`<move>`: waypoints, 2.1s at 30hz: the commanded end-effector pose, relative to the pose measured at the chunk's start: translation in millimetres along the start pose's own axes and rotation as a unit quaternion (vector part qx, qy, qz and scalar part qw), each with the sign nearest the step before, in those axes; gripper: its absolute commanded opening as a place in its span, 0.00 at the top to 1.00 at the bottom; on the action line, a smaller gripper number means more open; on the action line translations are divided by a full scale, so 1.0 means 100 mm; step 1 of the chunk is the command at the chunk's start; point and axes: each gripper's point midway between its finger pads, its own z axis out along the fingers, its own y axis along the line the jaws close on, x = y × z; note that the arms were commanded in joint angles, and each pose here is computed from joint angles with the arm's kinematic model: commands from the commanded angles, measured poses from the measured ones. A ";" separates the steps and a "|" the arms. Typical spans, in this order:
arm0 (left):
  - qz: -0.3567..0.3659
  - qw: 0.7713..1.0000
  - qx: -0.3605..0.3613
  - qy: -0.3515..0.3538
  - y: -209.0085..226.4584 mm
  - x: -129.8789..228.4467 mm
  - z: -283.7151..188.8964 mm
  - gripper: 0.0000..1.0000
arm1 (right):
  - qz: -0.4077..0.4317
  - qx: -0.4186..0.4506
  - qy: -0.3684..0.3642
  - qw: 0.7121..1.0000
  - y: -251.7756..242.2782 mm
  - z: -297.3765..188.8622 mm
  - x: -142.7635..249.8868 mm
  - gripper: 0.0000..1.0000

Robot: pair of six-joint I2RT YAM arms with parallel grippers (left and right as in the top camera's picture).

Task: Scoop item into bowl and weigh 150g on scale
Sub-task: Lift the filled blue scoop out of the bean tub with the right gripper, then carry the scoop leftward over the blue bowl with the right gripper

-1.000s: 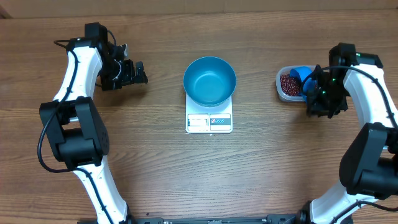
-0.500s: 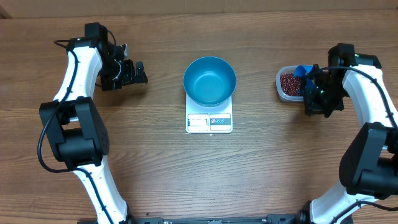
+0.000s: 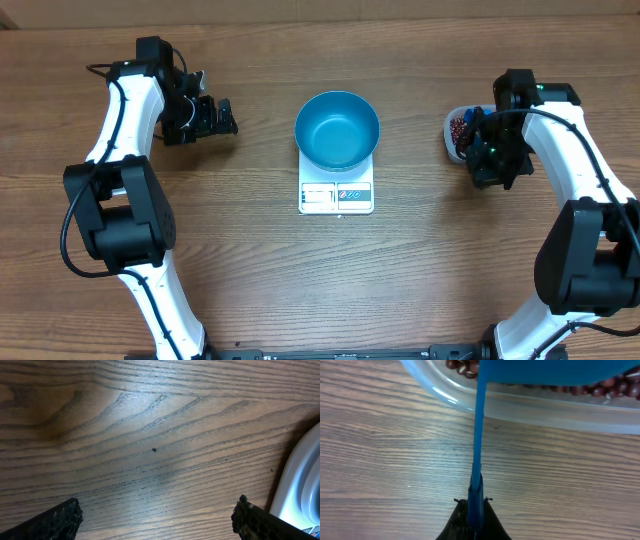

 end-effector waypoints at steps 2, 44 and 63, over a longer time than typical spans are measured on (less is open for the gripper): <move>0.011 1.000 -0.001 0.001 -0.02 -0.01 0.03 0.01 | -0.001 -0.075 -0.007 0.997 0.21 0.02 -0.02 0.96; 0.011 1.000 -0.001 0.001 -0.02 -0.01 0.03 0.00 | 0.127 -0.387 -0.184 0.895 -0.27 -0.62 -0.12 0.96; 0.011 1.000 -0.001 0.001 -0.02 -0.01 0.03 0.01 | -0.030 -0.441 -0.222 0.869 0.50 -1.32 -0.34 0.96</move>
